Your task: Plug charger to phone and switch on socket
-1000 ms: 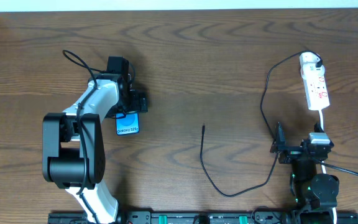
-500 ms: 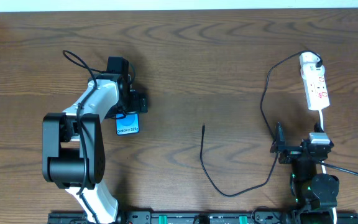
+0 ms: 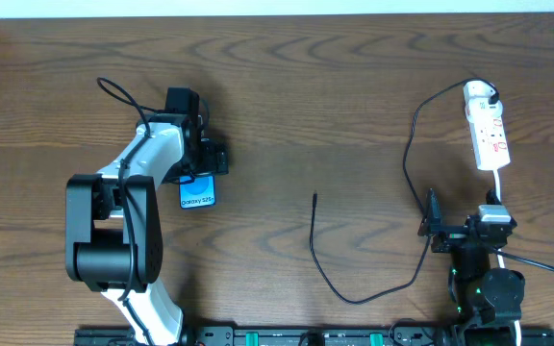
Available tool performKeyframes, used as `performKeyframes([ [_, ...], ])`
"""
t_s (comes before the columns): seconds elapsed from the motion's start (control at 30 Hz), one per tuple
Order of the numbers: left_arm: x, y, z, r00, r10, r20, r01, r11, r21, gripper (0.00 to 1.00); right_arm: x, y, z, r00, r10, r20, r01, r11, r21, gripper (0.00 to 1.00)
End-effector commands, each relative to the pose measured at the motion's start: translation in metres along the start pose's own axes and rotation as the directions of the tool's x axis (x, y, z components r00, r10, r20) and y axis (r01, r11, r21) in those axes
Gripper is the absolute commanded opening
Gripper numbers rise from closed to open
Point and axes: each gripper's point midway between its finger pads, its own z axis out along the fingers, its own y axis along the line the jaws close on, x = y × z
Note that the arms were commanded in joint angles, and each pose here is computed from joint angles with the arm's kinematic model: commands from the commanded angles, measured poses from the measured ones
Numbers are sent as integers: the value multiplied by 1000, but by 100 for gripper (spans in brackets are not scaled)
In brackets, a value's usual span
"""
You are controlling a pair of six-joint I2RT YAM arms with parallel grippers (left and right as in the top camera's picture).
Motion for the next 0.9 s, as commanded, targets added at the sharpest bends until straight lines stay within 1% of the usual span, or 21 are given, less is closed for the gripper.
performKeyframes([
  [0.0, 24, 5, 17, 996, -3, -86, 2, 1000, -12, 98, 1, 0, 0, 1000, 12, 2, -12, 1000, -1, 99],
  [0.13, 24, 5, 17, 996, -3, -86, 2, 1000, -12, 100, 1, 0, 0, 1000, 12, 2, -12, 1000, -1, 99],
  [0.5, 24, 5, 17, 996, -2, -87, 1, 1000, -12, 94, 1, 1, 0, 1000, 12, 1, -12, 1000, -1, 99],
  [0.87, 24, 5, 17, 996, -2, -87, 1, 1000, -12, 90, 1, 0, 0, 1000, 12, 2, -12, 1000, -1, 99],
])
